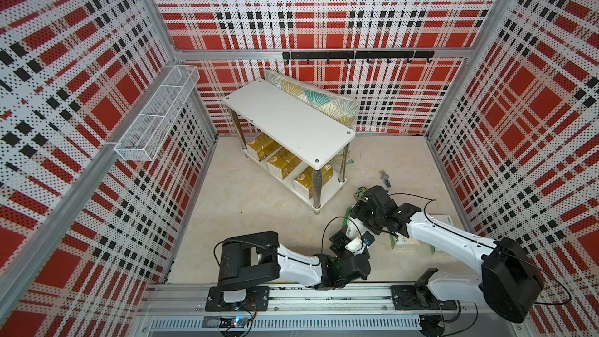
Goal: Place the tissue boxes on the shelf by color
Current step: Pick up the box of tissues from the center of the board.
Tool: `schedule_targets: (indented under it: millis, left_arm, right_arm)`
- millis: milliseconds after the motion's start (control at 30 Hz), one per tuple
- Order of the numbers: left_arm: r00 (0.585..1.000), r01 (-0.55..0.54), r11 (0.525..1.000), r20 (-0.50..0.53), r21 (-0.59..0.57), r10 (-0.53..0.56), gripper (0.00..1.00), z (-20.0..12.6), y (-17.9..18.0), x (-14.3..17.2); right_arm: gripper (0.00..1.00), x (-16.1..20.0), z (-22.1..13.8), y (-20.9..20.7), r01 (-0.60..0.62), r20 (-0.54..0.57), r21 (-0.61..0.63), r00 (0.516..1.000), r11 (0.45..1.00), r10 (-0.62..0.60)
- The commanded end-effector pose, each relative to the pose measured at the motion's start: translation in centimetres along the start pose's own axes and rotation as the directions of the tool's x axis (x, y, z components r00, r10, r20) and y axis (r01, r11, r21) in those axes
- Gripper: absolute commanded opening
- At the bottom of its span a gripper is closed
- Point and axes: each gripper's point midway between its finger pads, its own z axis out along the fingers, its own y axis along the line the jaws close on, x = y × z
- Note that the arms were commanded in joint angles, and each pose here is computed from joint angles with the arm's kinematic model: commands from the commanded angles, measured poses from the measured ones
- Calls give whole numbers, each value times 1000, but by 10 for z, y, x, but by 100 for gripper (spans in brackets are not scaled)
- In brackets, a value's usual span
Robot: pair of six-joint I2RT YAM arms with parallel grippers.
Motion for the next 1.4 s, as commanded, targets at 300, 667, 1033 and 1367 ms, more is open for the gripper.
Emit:
schedule_targets:
  millis: [300, 667, 1033, 1367]
  left_arm:
    - [985, 154, 967, 40, 202, -165, 84, -12, -8, -28]
    - [973, 218, 938, 19, 270, -232, 82, -17, 4, -30]
    - [950, 281, 902, 40, 328, -310, 81, -28, 18, -52]
    - [949, 286, 864, 6, 414, -317, 80, -39, 17, -66]
  right_arm:
    - [100, -20, -18, 9, 127, 90, 40, 987, 991, -130]
    - [100, -56, -33, -6, 192, 171, 174, 960, 966, -221]
    - [100, -92, -58, -21, 235, 256, 282, 916, 930, -309]
    - [100, -120, -54, -28, 241, 286, 346, 893, 907, -347]
